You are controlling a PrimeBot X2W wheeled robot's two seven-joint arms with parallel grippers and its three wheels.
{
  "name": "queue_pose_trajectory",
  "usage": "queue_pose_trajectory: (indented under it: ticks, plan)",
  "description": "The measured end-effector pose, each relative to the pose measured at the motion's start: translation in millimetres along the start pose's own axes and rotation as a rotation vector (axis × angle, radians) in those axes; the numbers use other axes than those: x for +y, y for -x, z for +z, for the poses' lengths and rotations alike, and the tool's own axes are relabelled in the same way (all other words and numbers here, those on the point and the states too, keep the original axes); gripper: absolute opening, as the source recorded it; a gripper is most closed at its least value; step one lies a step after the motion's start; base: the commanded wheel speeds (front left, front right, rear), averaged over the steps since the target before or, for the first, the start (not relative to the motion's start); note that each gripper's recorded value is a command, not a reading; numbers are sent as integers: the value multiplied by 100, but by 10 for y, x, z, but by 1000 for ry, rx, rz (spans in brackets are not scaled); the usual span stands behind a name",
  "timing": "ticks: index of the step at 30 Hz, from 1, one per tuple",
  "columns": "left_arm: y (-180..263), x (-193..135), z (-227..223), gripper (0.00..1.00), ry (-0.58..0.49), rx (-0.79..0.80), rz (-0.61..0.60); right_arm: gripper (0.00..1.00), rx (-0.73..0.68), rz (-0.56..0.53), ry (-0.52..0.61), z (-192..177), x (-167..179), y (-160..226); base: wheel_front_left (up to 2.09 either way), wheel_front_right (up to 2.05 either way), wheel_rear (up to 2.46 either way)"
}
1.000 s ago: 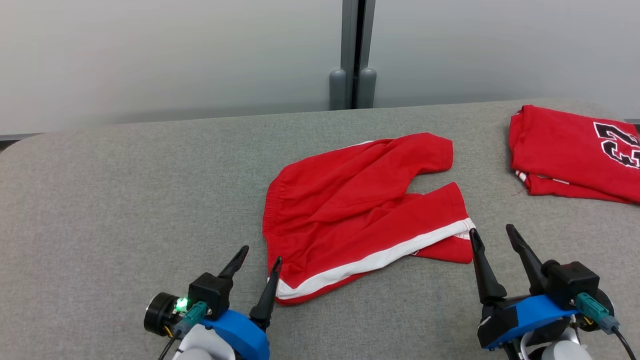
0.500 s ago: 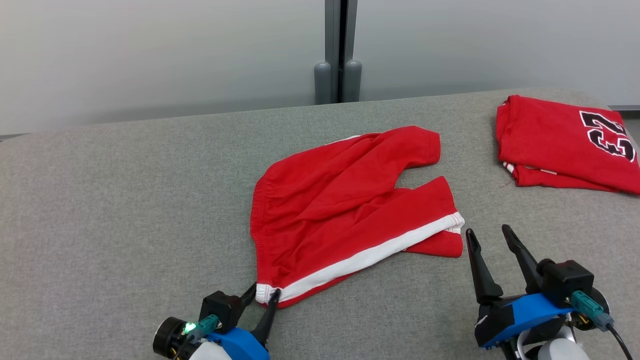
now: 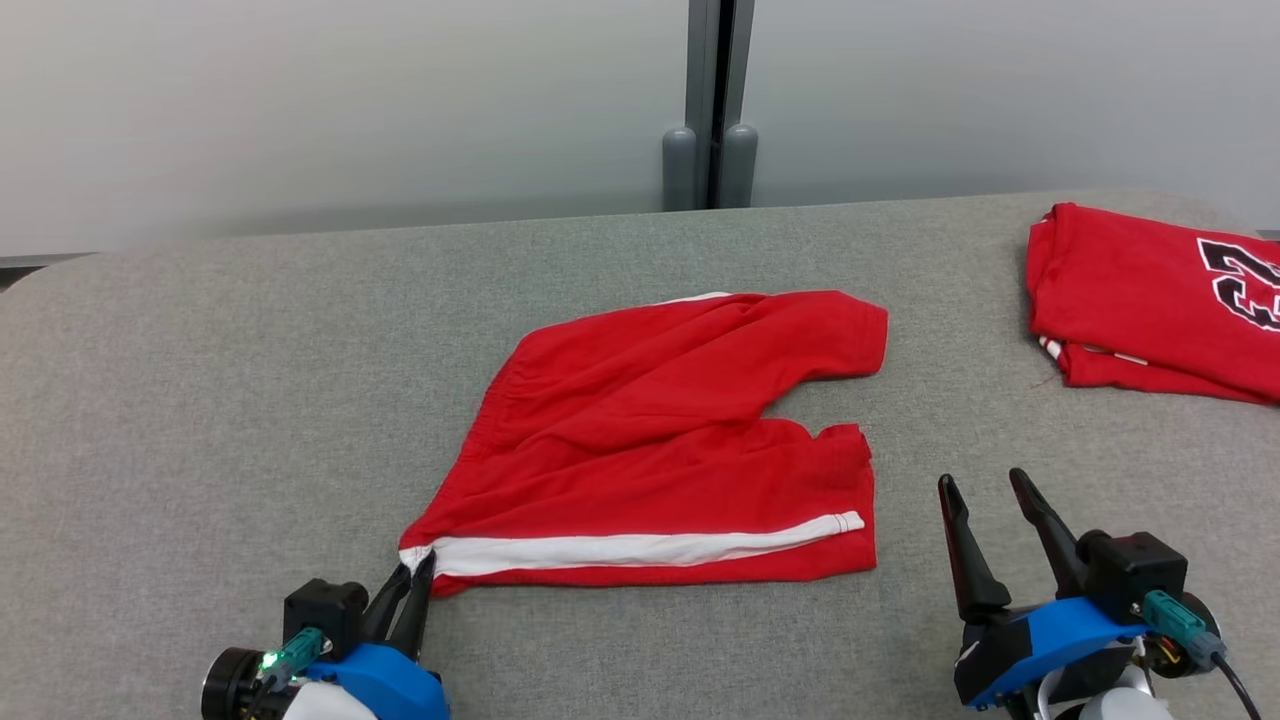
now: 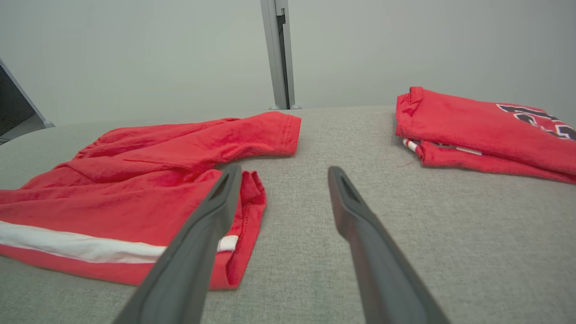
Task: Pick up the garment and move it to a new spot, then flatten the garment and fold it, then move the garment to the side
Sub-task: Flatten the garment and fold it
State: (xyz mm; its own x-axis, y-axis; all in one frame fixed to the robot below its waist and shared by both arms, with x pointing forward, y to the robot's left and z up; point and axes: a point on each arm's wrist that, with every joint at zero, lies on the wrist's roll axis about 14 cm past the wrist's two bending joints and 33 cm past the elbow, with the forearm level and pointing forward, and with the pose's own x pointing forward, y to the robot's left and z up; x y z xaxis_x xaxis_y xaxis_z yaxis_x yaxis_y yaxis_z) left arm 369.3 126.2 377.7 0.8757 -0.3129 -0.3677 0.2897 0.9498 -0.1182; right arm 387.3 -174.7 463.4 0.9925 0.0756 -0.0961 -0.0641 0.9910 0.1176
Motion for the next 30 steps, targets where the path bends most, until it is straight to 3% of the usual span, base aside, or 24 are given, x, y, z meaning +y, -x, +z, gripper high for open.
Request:
queue_pose_trajectory:
  ticks: [2,3,4,5,13,19,30]
  plan:
    - [41,29,-49,0,8,8,16,100,5,3,-1,-17,12,-2,0,0,0]
    - [50,38,-51,41,13,7,21,100,5,4,-2,-26,16,-2,0,0,0]
    - [50,38,-51,94,13,7,21,100,5,4,-2,-26,16,-2,0,0,0]
    - [53,37,-28,100,19,-2,24,100,6,6,-3,-32,22,-1,0,0,0]
    - [76,9,593,100,25,-216,50,100,-25,24,0,49,69,-6,0,0,0]
    - [240,182,1088,100,9,-385,127,100,-86,46,23,230,126,-21,0,0,0]
    - [589,513,1215,100,-36,-458,257,100,-159,42,54,465,126,93,0,0,0]
